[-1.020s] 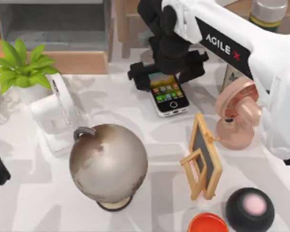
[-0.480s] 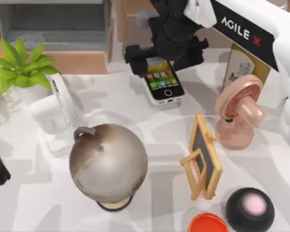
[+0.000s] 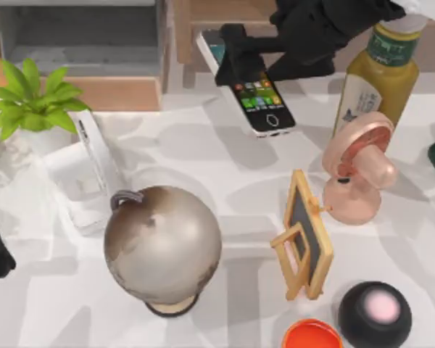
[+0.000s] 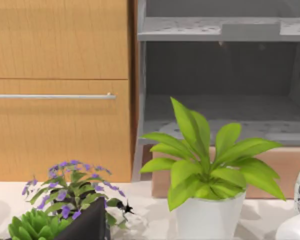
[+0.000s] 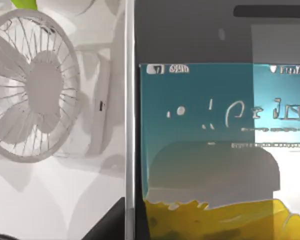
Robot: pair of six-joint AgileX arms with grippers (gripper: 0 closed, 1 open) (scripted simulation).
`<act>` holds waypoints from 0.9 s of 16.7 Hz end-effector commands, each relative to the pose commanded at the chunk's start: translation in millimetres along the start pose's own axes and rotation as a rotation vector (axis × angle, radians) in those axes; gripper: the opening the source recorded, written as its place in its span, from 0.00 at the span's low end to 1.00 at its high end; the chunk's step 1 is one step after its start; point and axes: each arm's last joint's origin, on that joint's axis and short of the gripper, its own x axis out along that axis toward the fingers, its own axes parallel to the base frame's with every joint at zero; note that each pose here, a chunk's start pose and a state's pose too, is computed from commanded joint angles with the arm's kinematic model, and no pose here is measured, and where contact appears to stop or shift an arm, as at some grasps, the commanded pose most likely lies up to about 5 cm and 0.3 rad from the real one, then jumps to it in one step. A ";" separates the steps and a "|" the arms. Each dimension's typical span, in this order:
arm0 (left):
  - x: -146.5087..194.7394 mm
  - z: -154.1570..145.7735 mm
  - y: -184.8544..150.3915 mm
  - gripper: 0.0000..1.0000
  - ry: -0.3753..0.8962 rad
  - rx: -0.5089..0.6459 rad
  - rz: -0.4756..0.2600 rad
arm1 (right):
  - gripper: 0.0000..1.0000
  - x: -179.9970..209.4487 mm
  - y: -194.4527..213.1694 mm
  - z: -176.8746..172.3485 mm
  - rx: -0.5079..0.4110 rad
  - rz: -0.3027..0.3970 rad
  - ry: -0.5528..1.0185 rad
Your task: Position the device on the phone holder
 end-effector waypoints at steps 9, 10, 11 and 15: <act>0.0 0.0 0.0 1.00 0.000 0.000 0.000 | 0.00 -103.3 -62.7 -100.6 -0.187 0.198 -0.391; 0.0 0.0 0.0 1.00 0.000 0.000 0.000 | 0.00 -110.5 -74.6 -113.0 -0.208 0.183 -0.443; 0.0 0.0 0.0 1.00 0.000 0.000 0.000 | 0.00 -117.2 -86.8 -125.4 -0.227 0.160 -0.493; 0.0 0.0 0.0 1.00 0.000 0.000 0.000 | 0.00 -139.3 -138.3 -173.9 -0.278 -0.006 -0.668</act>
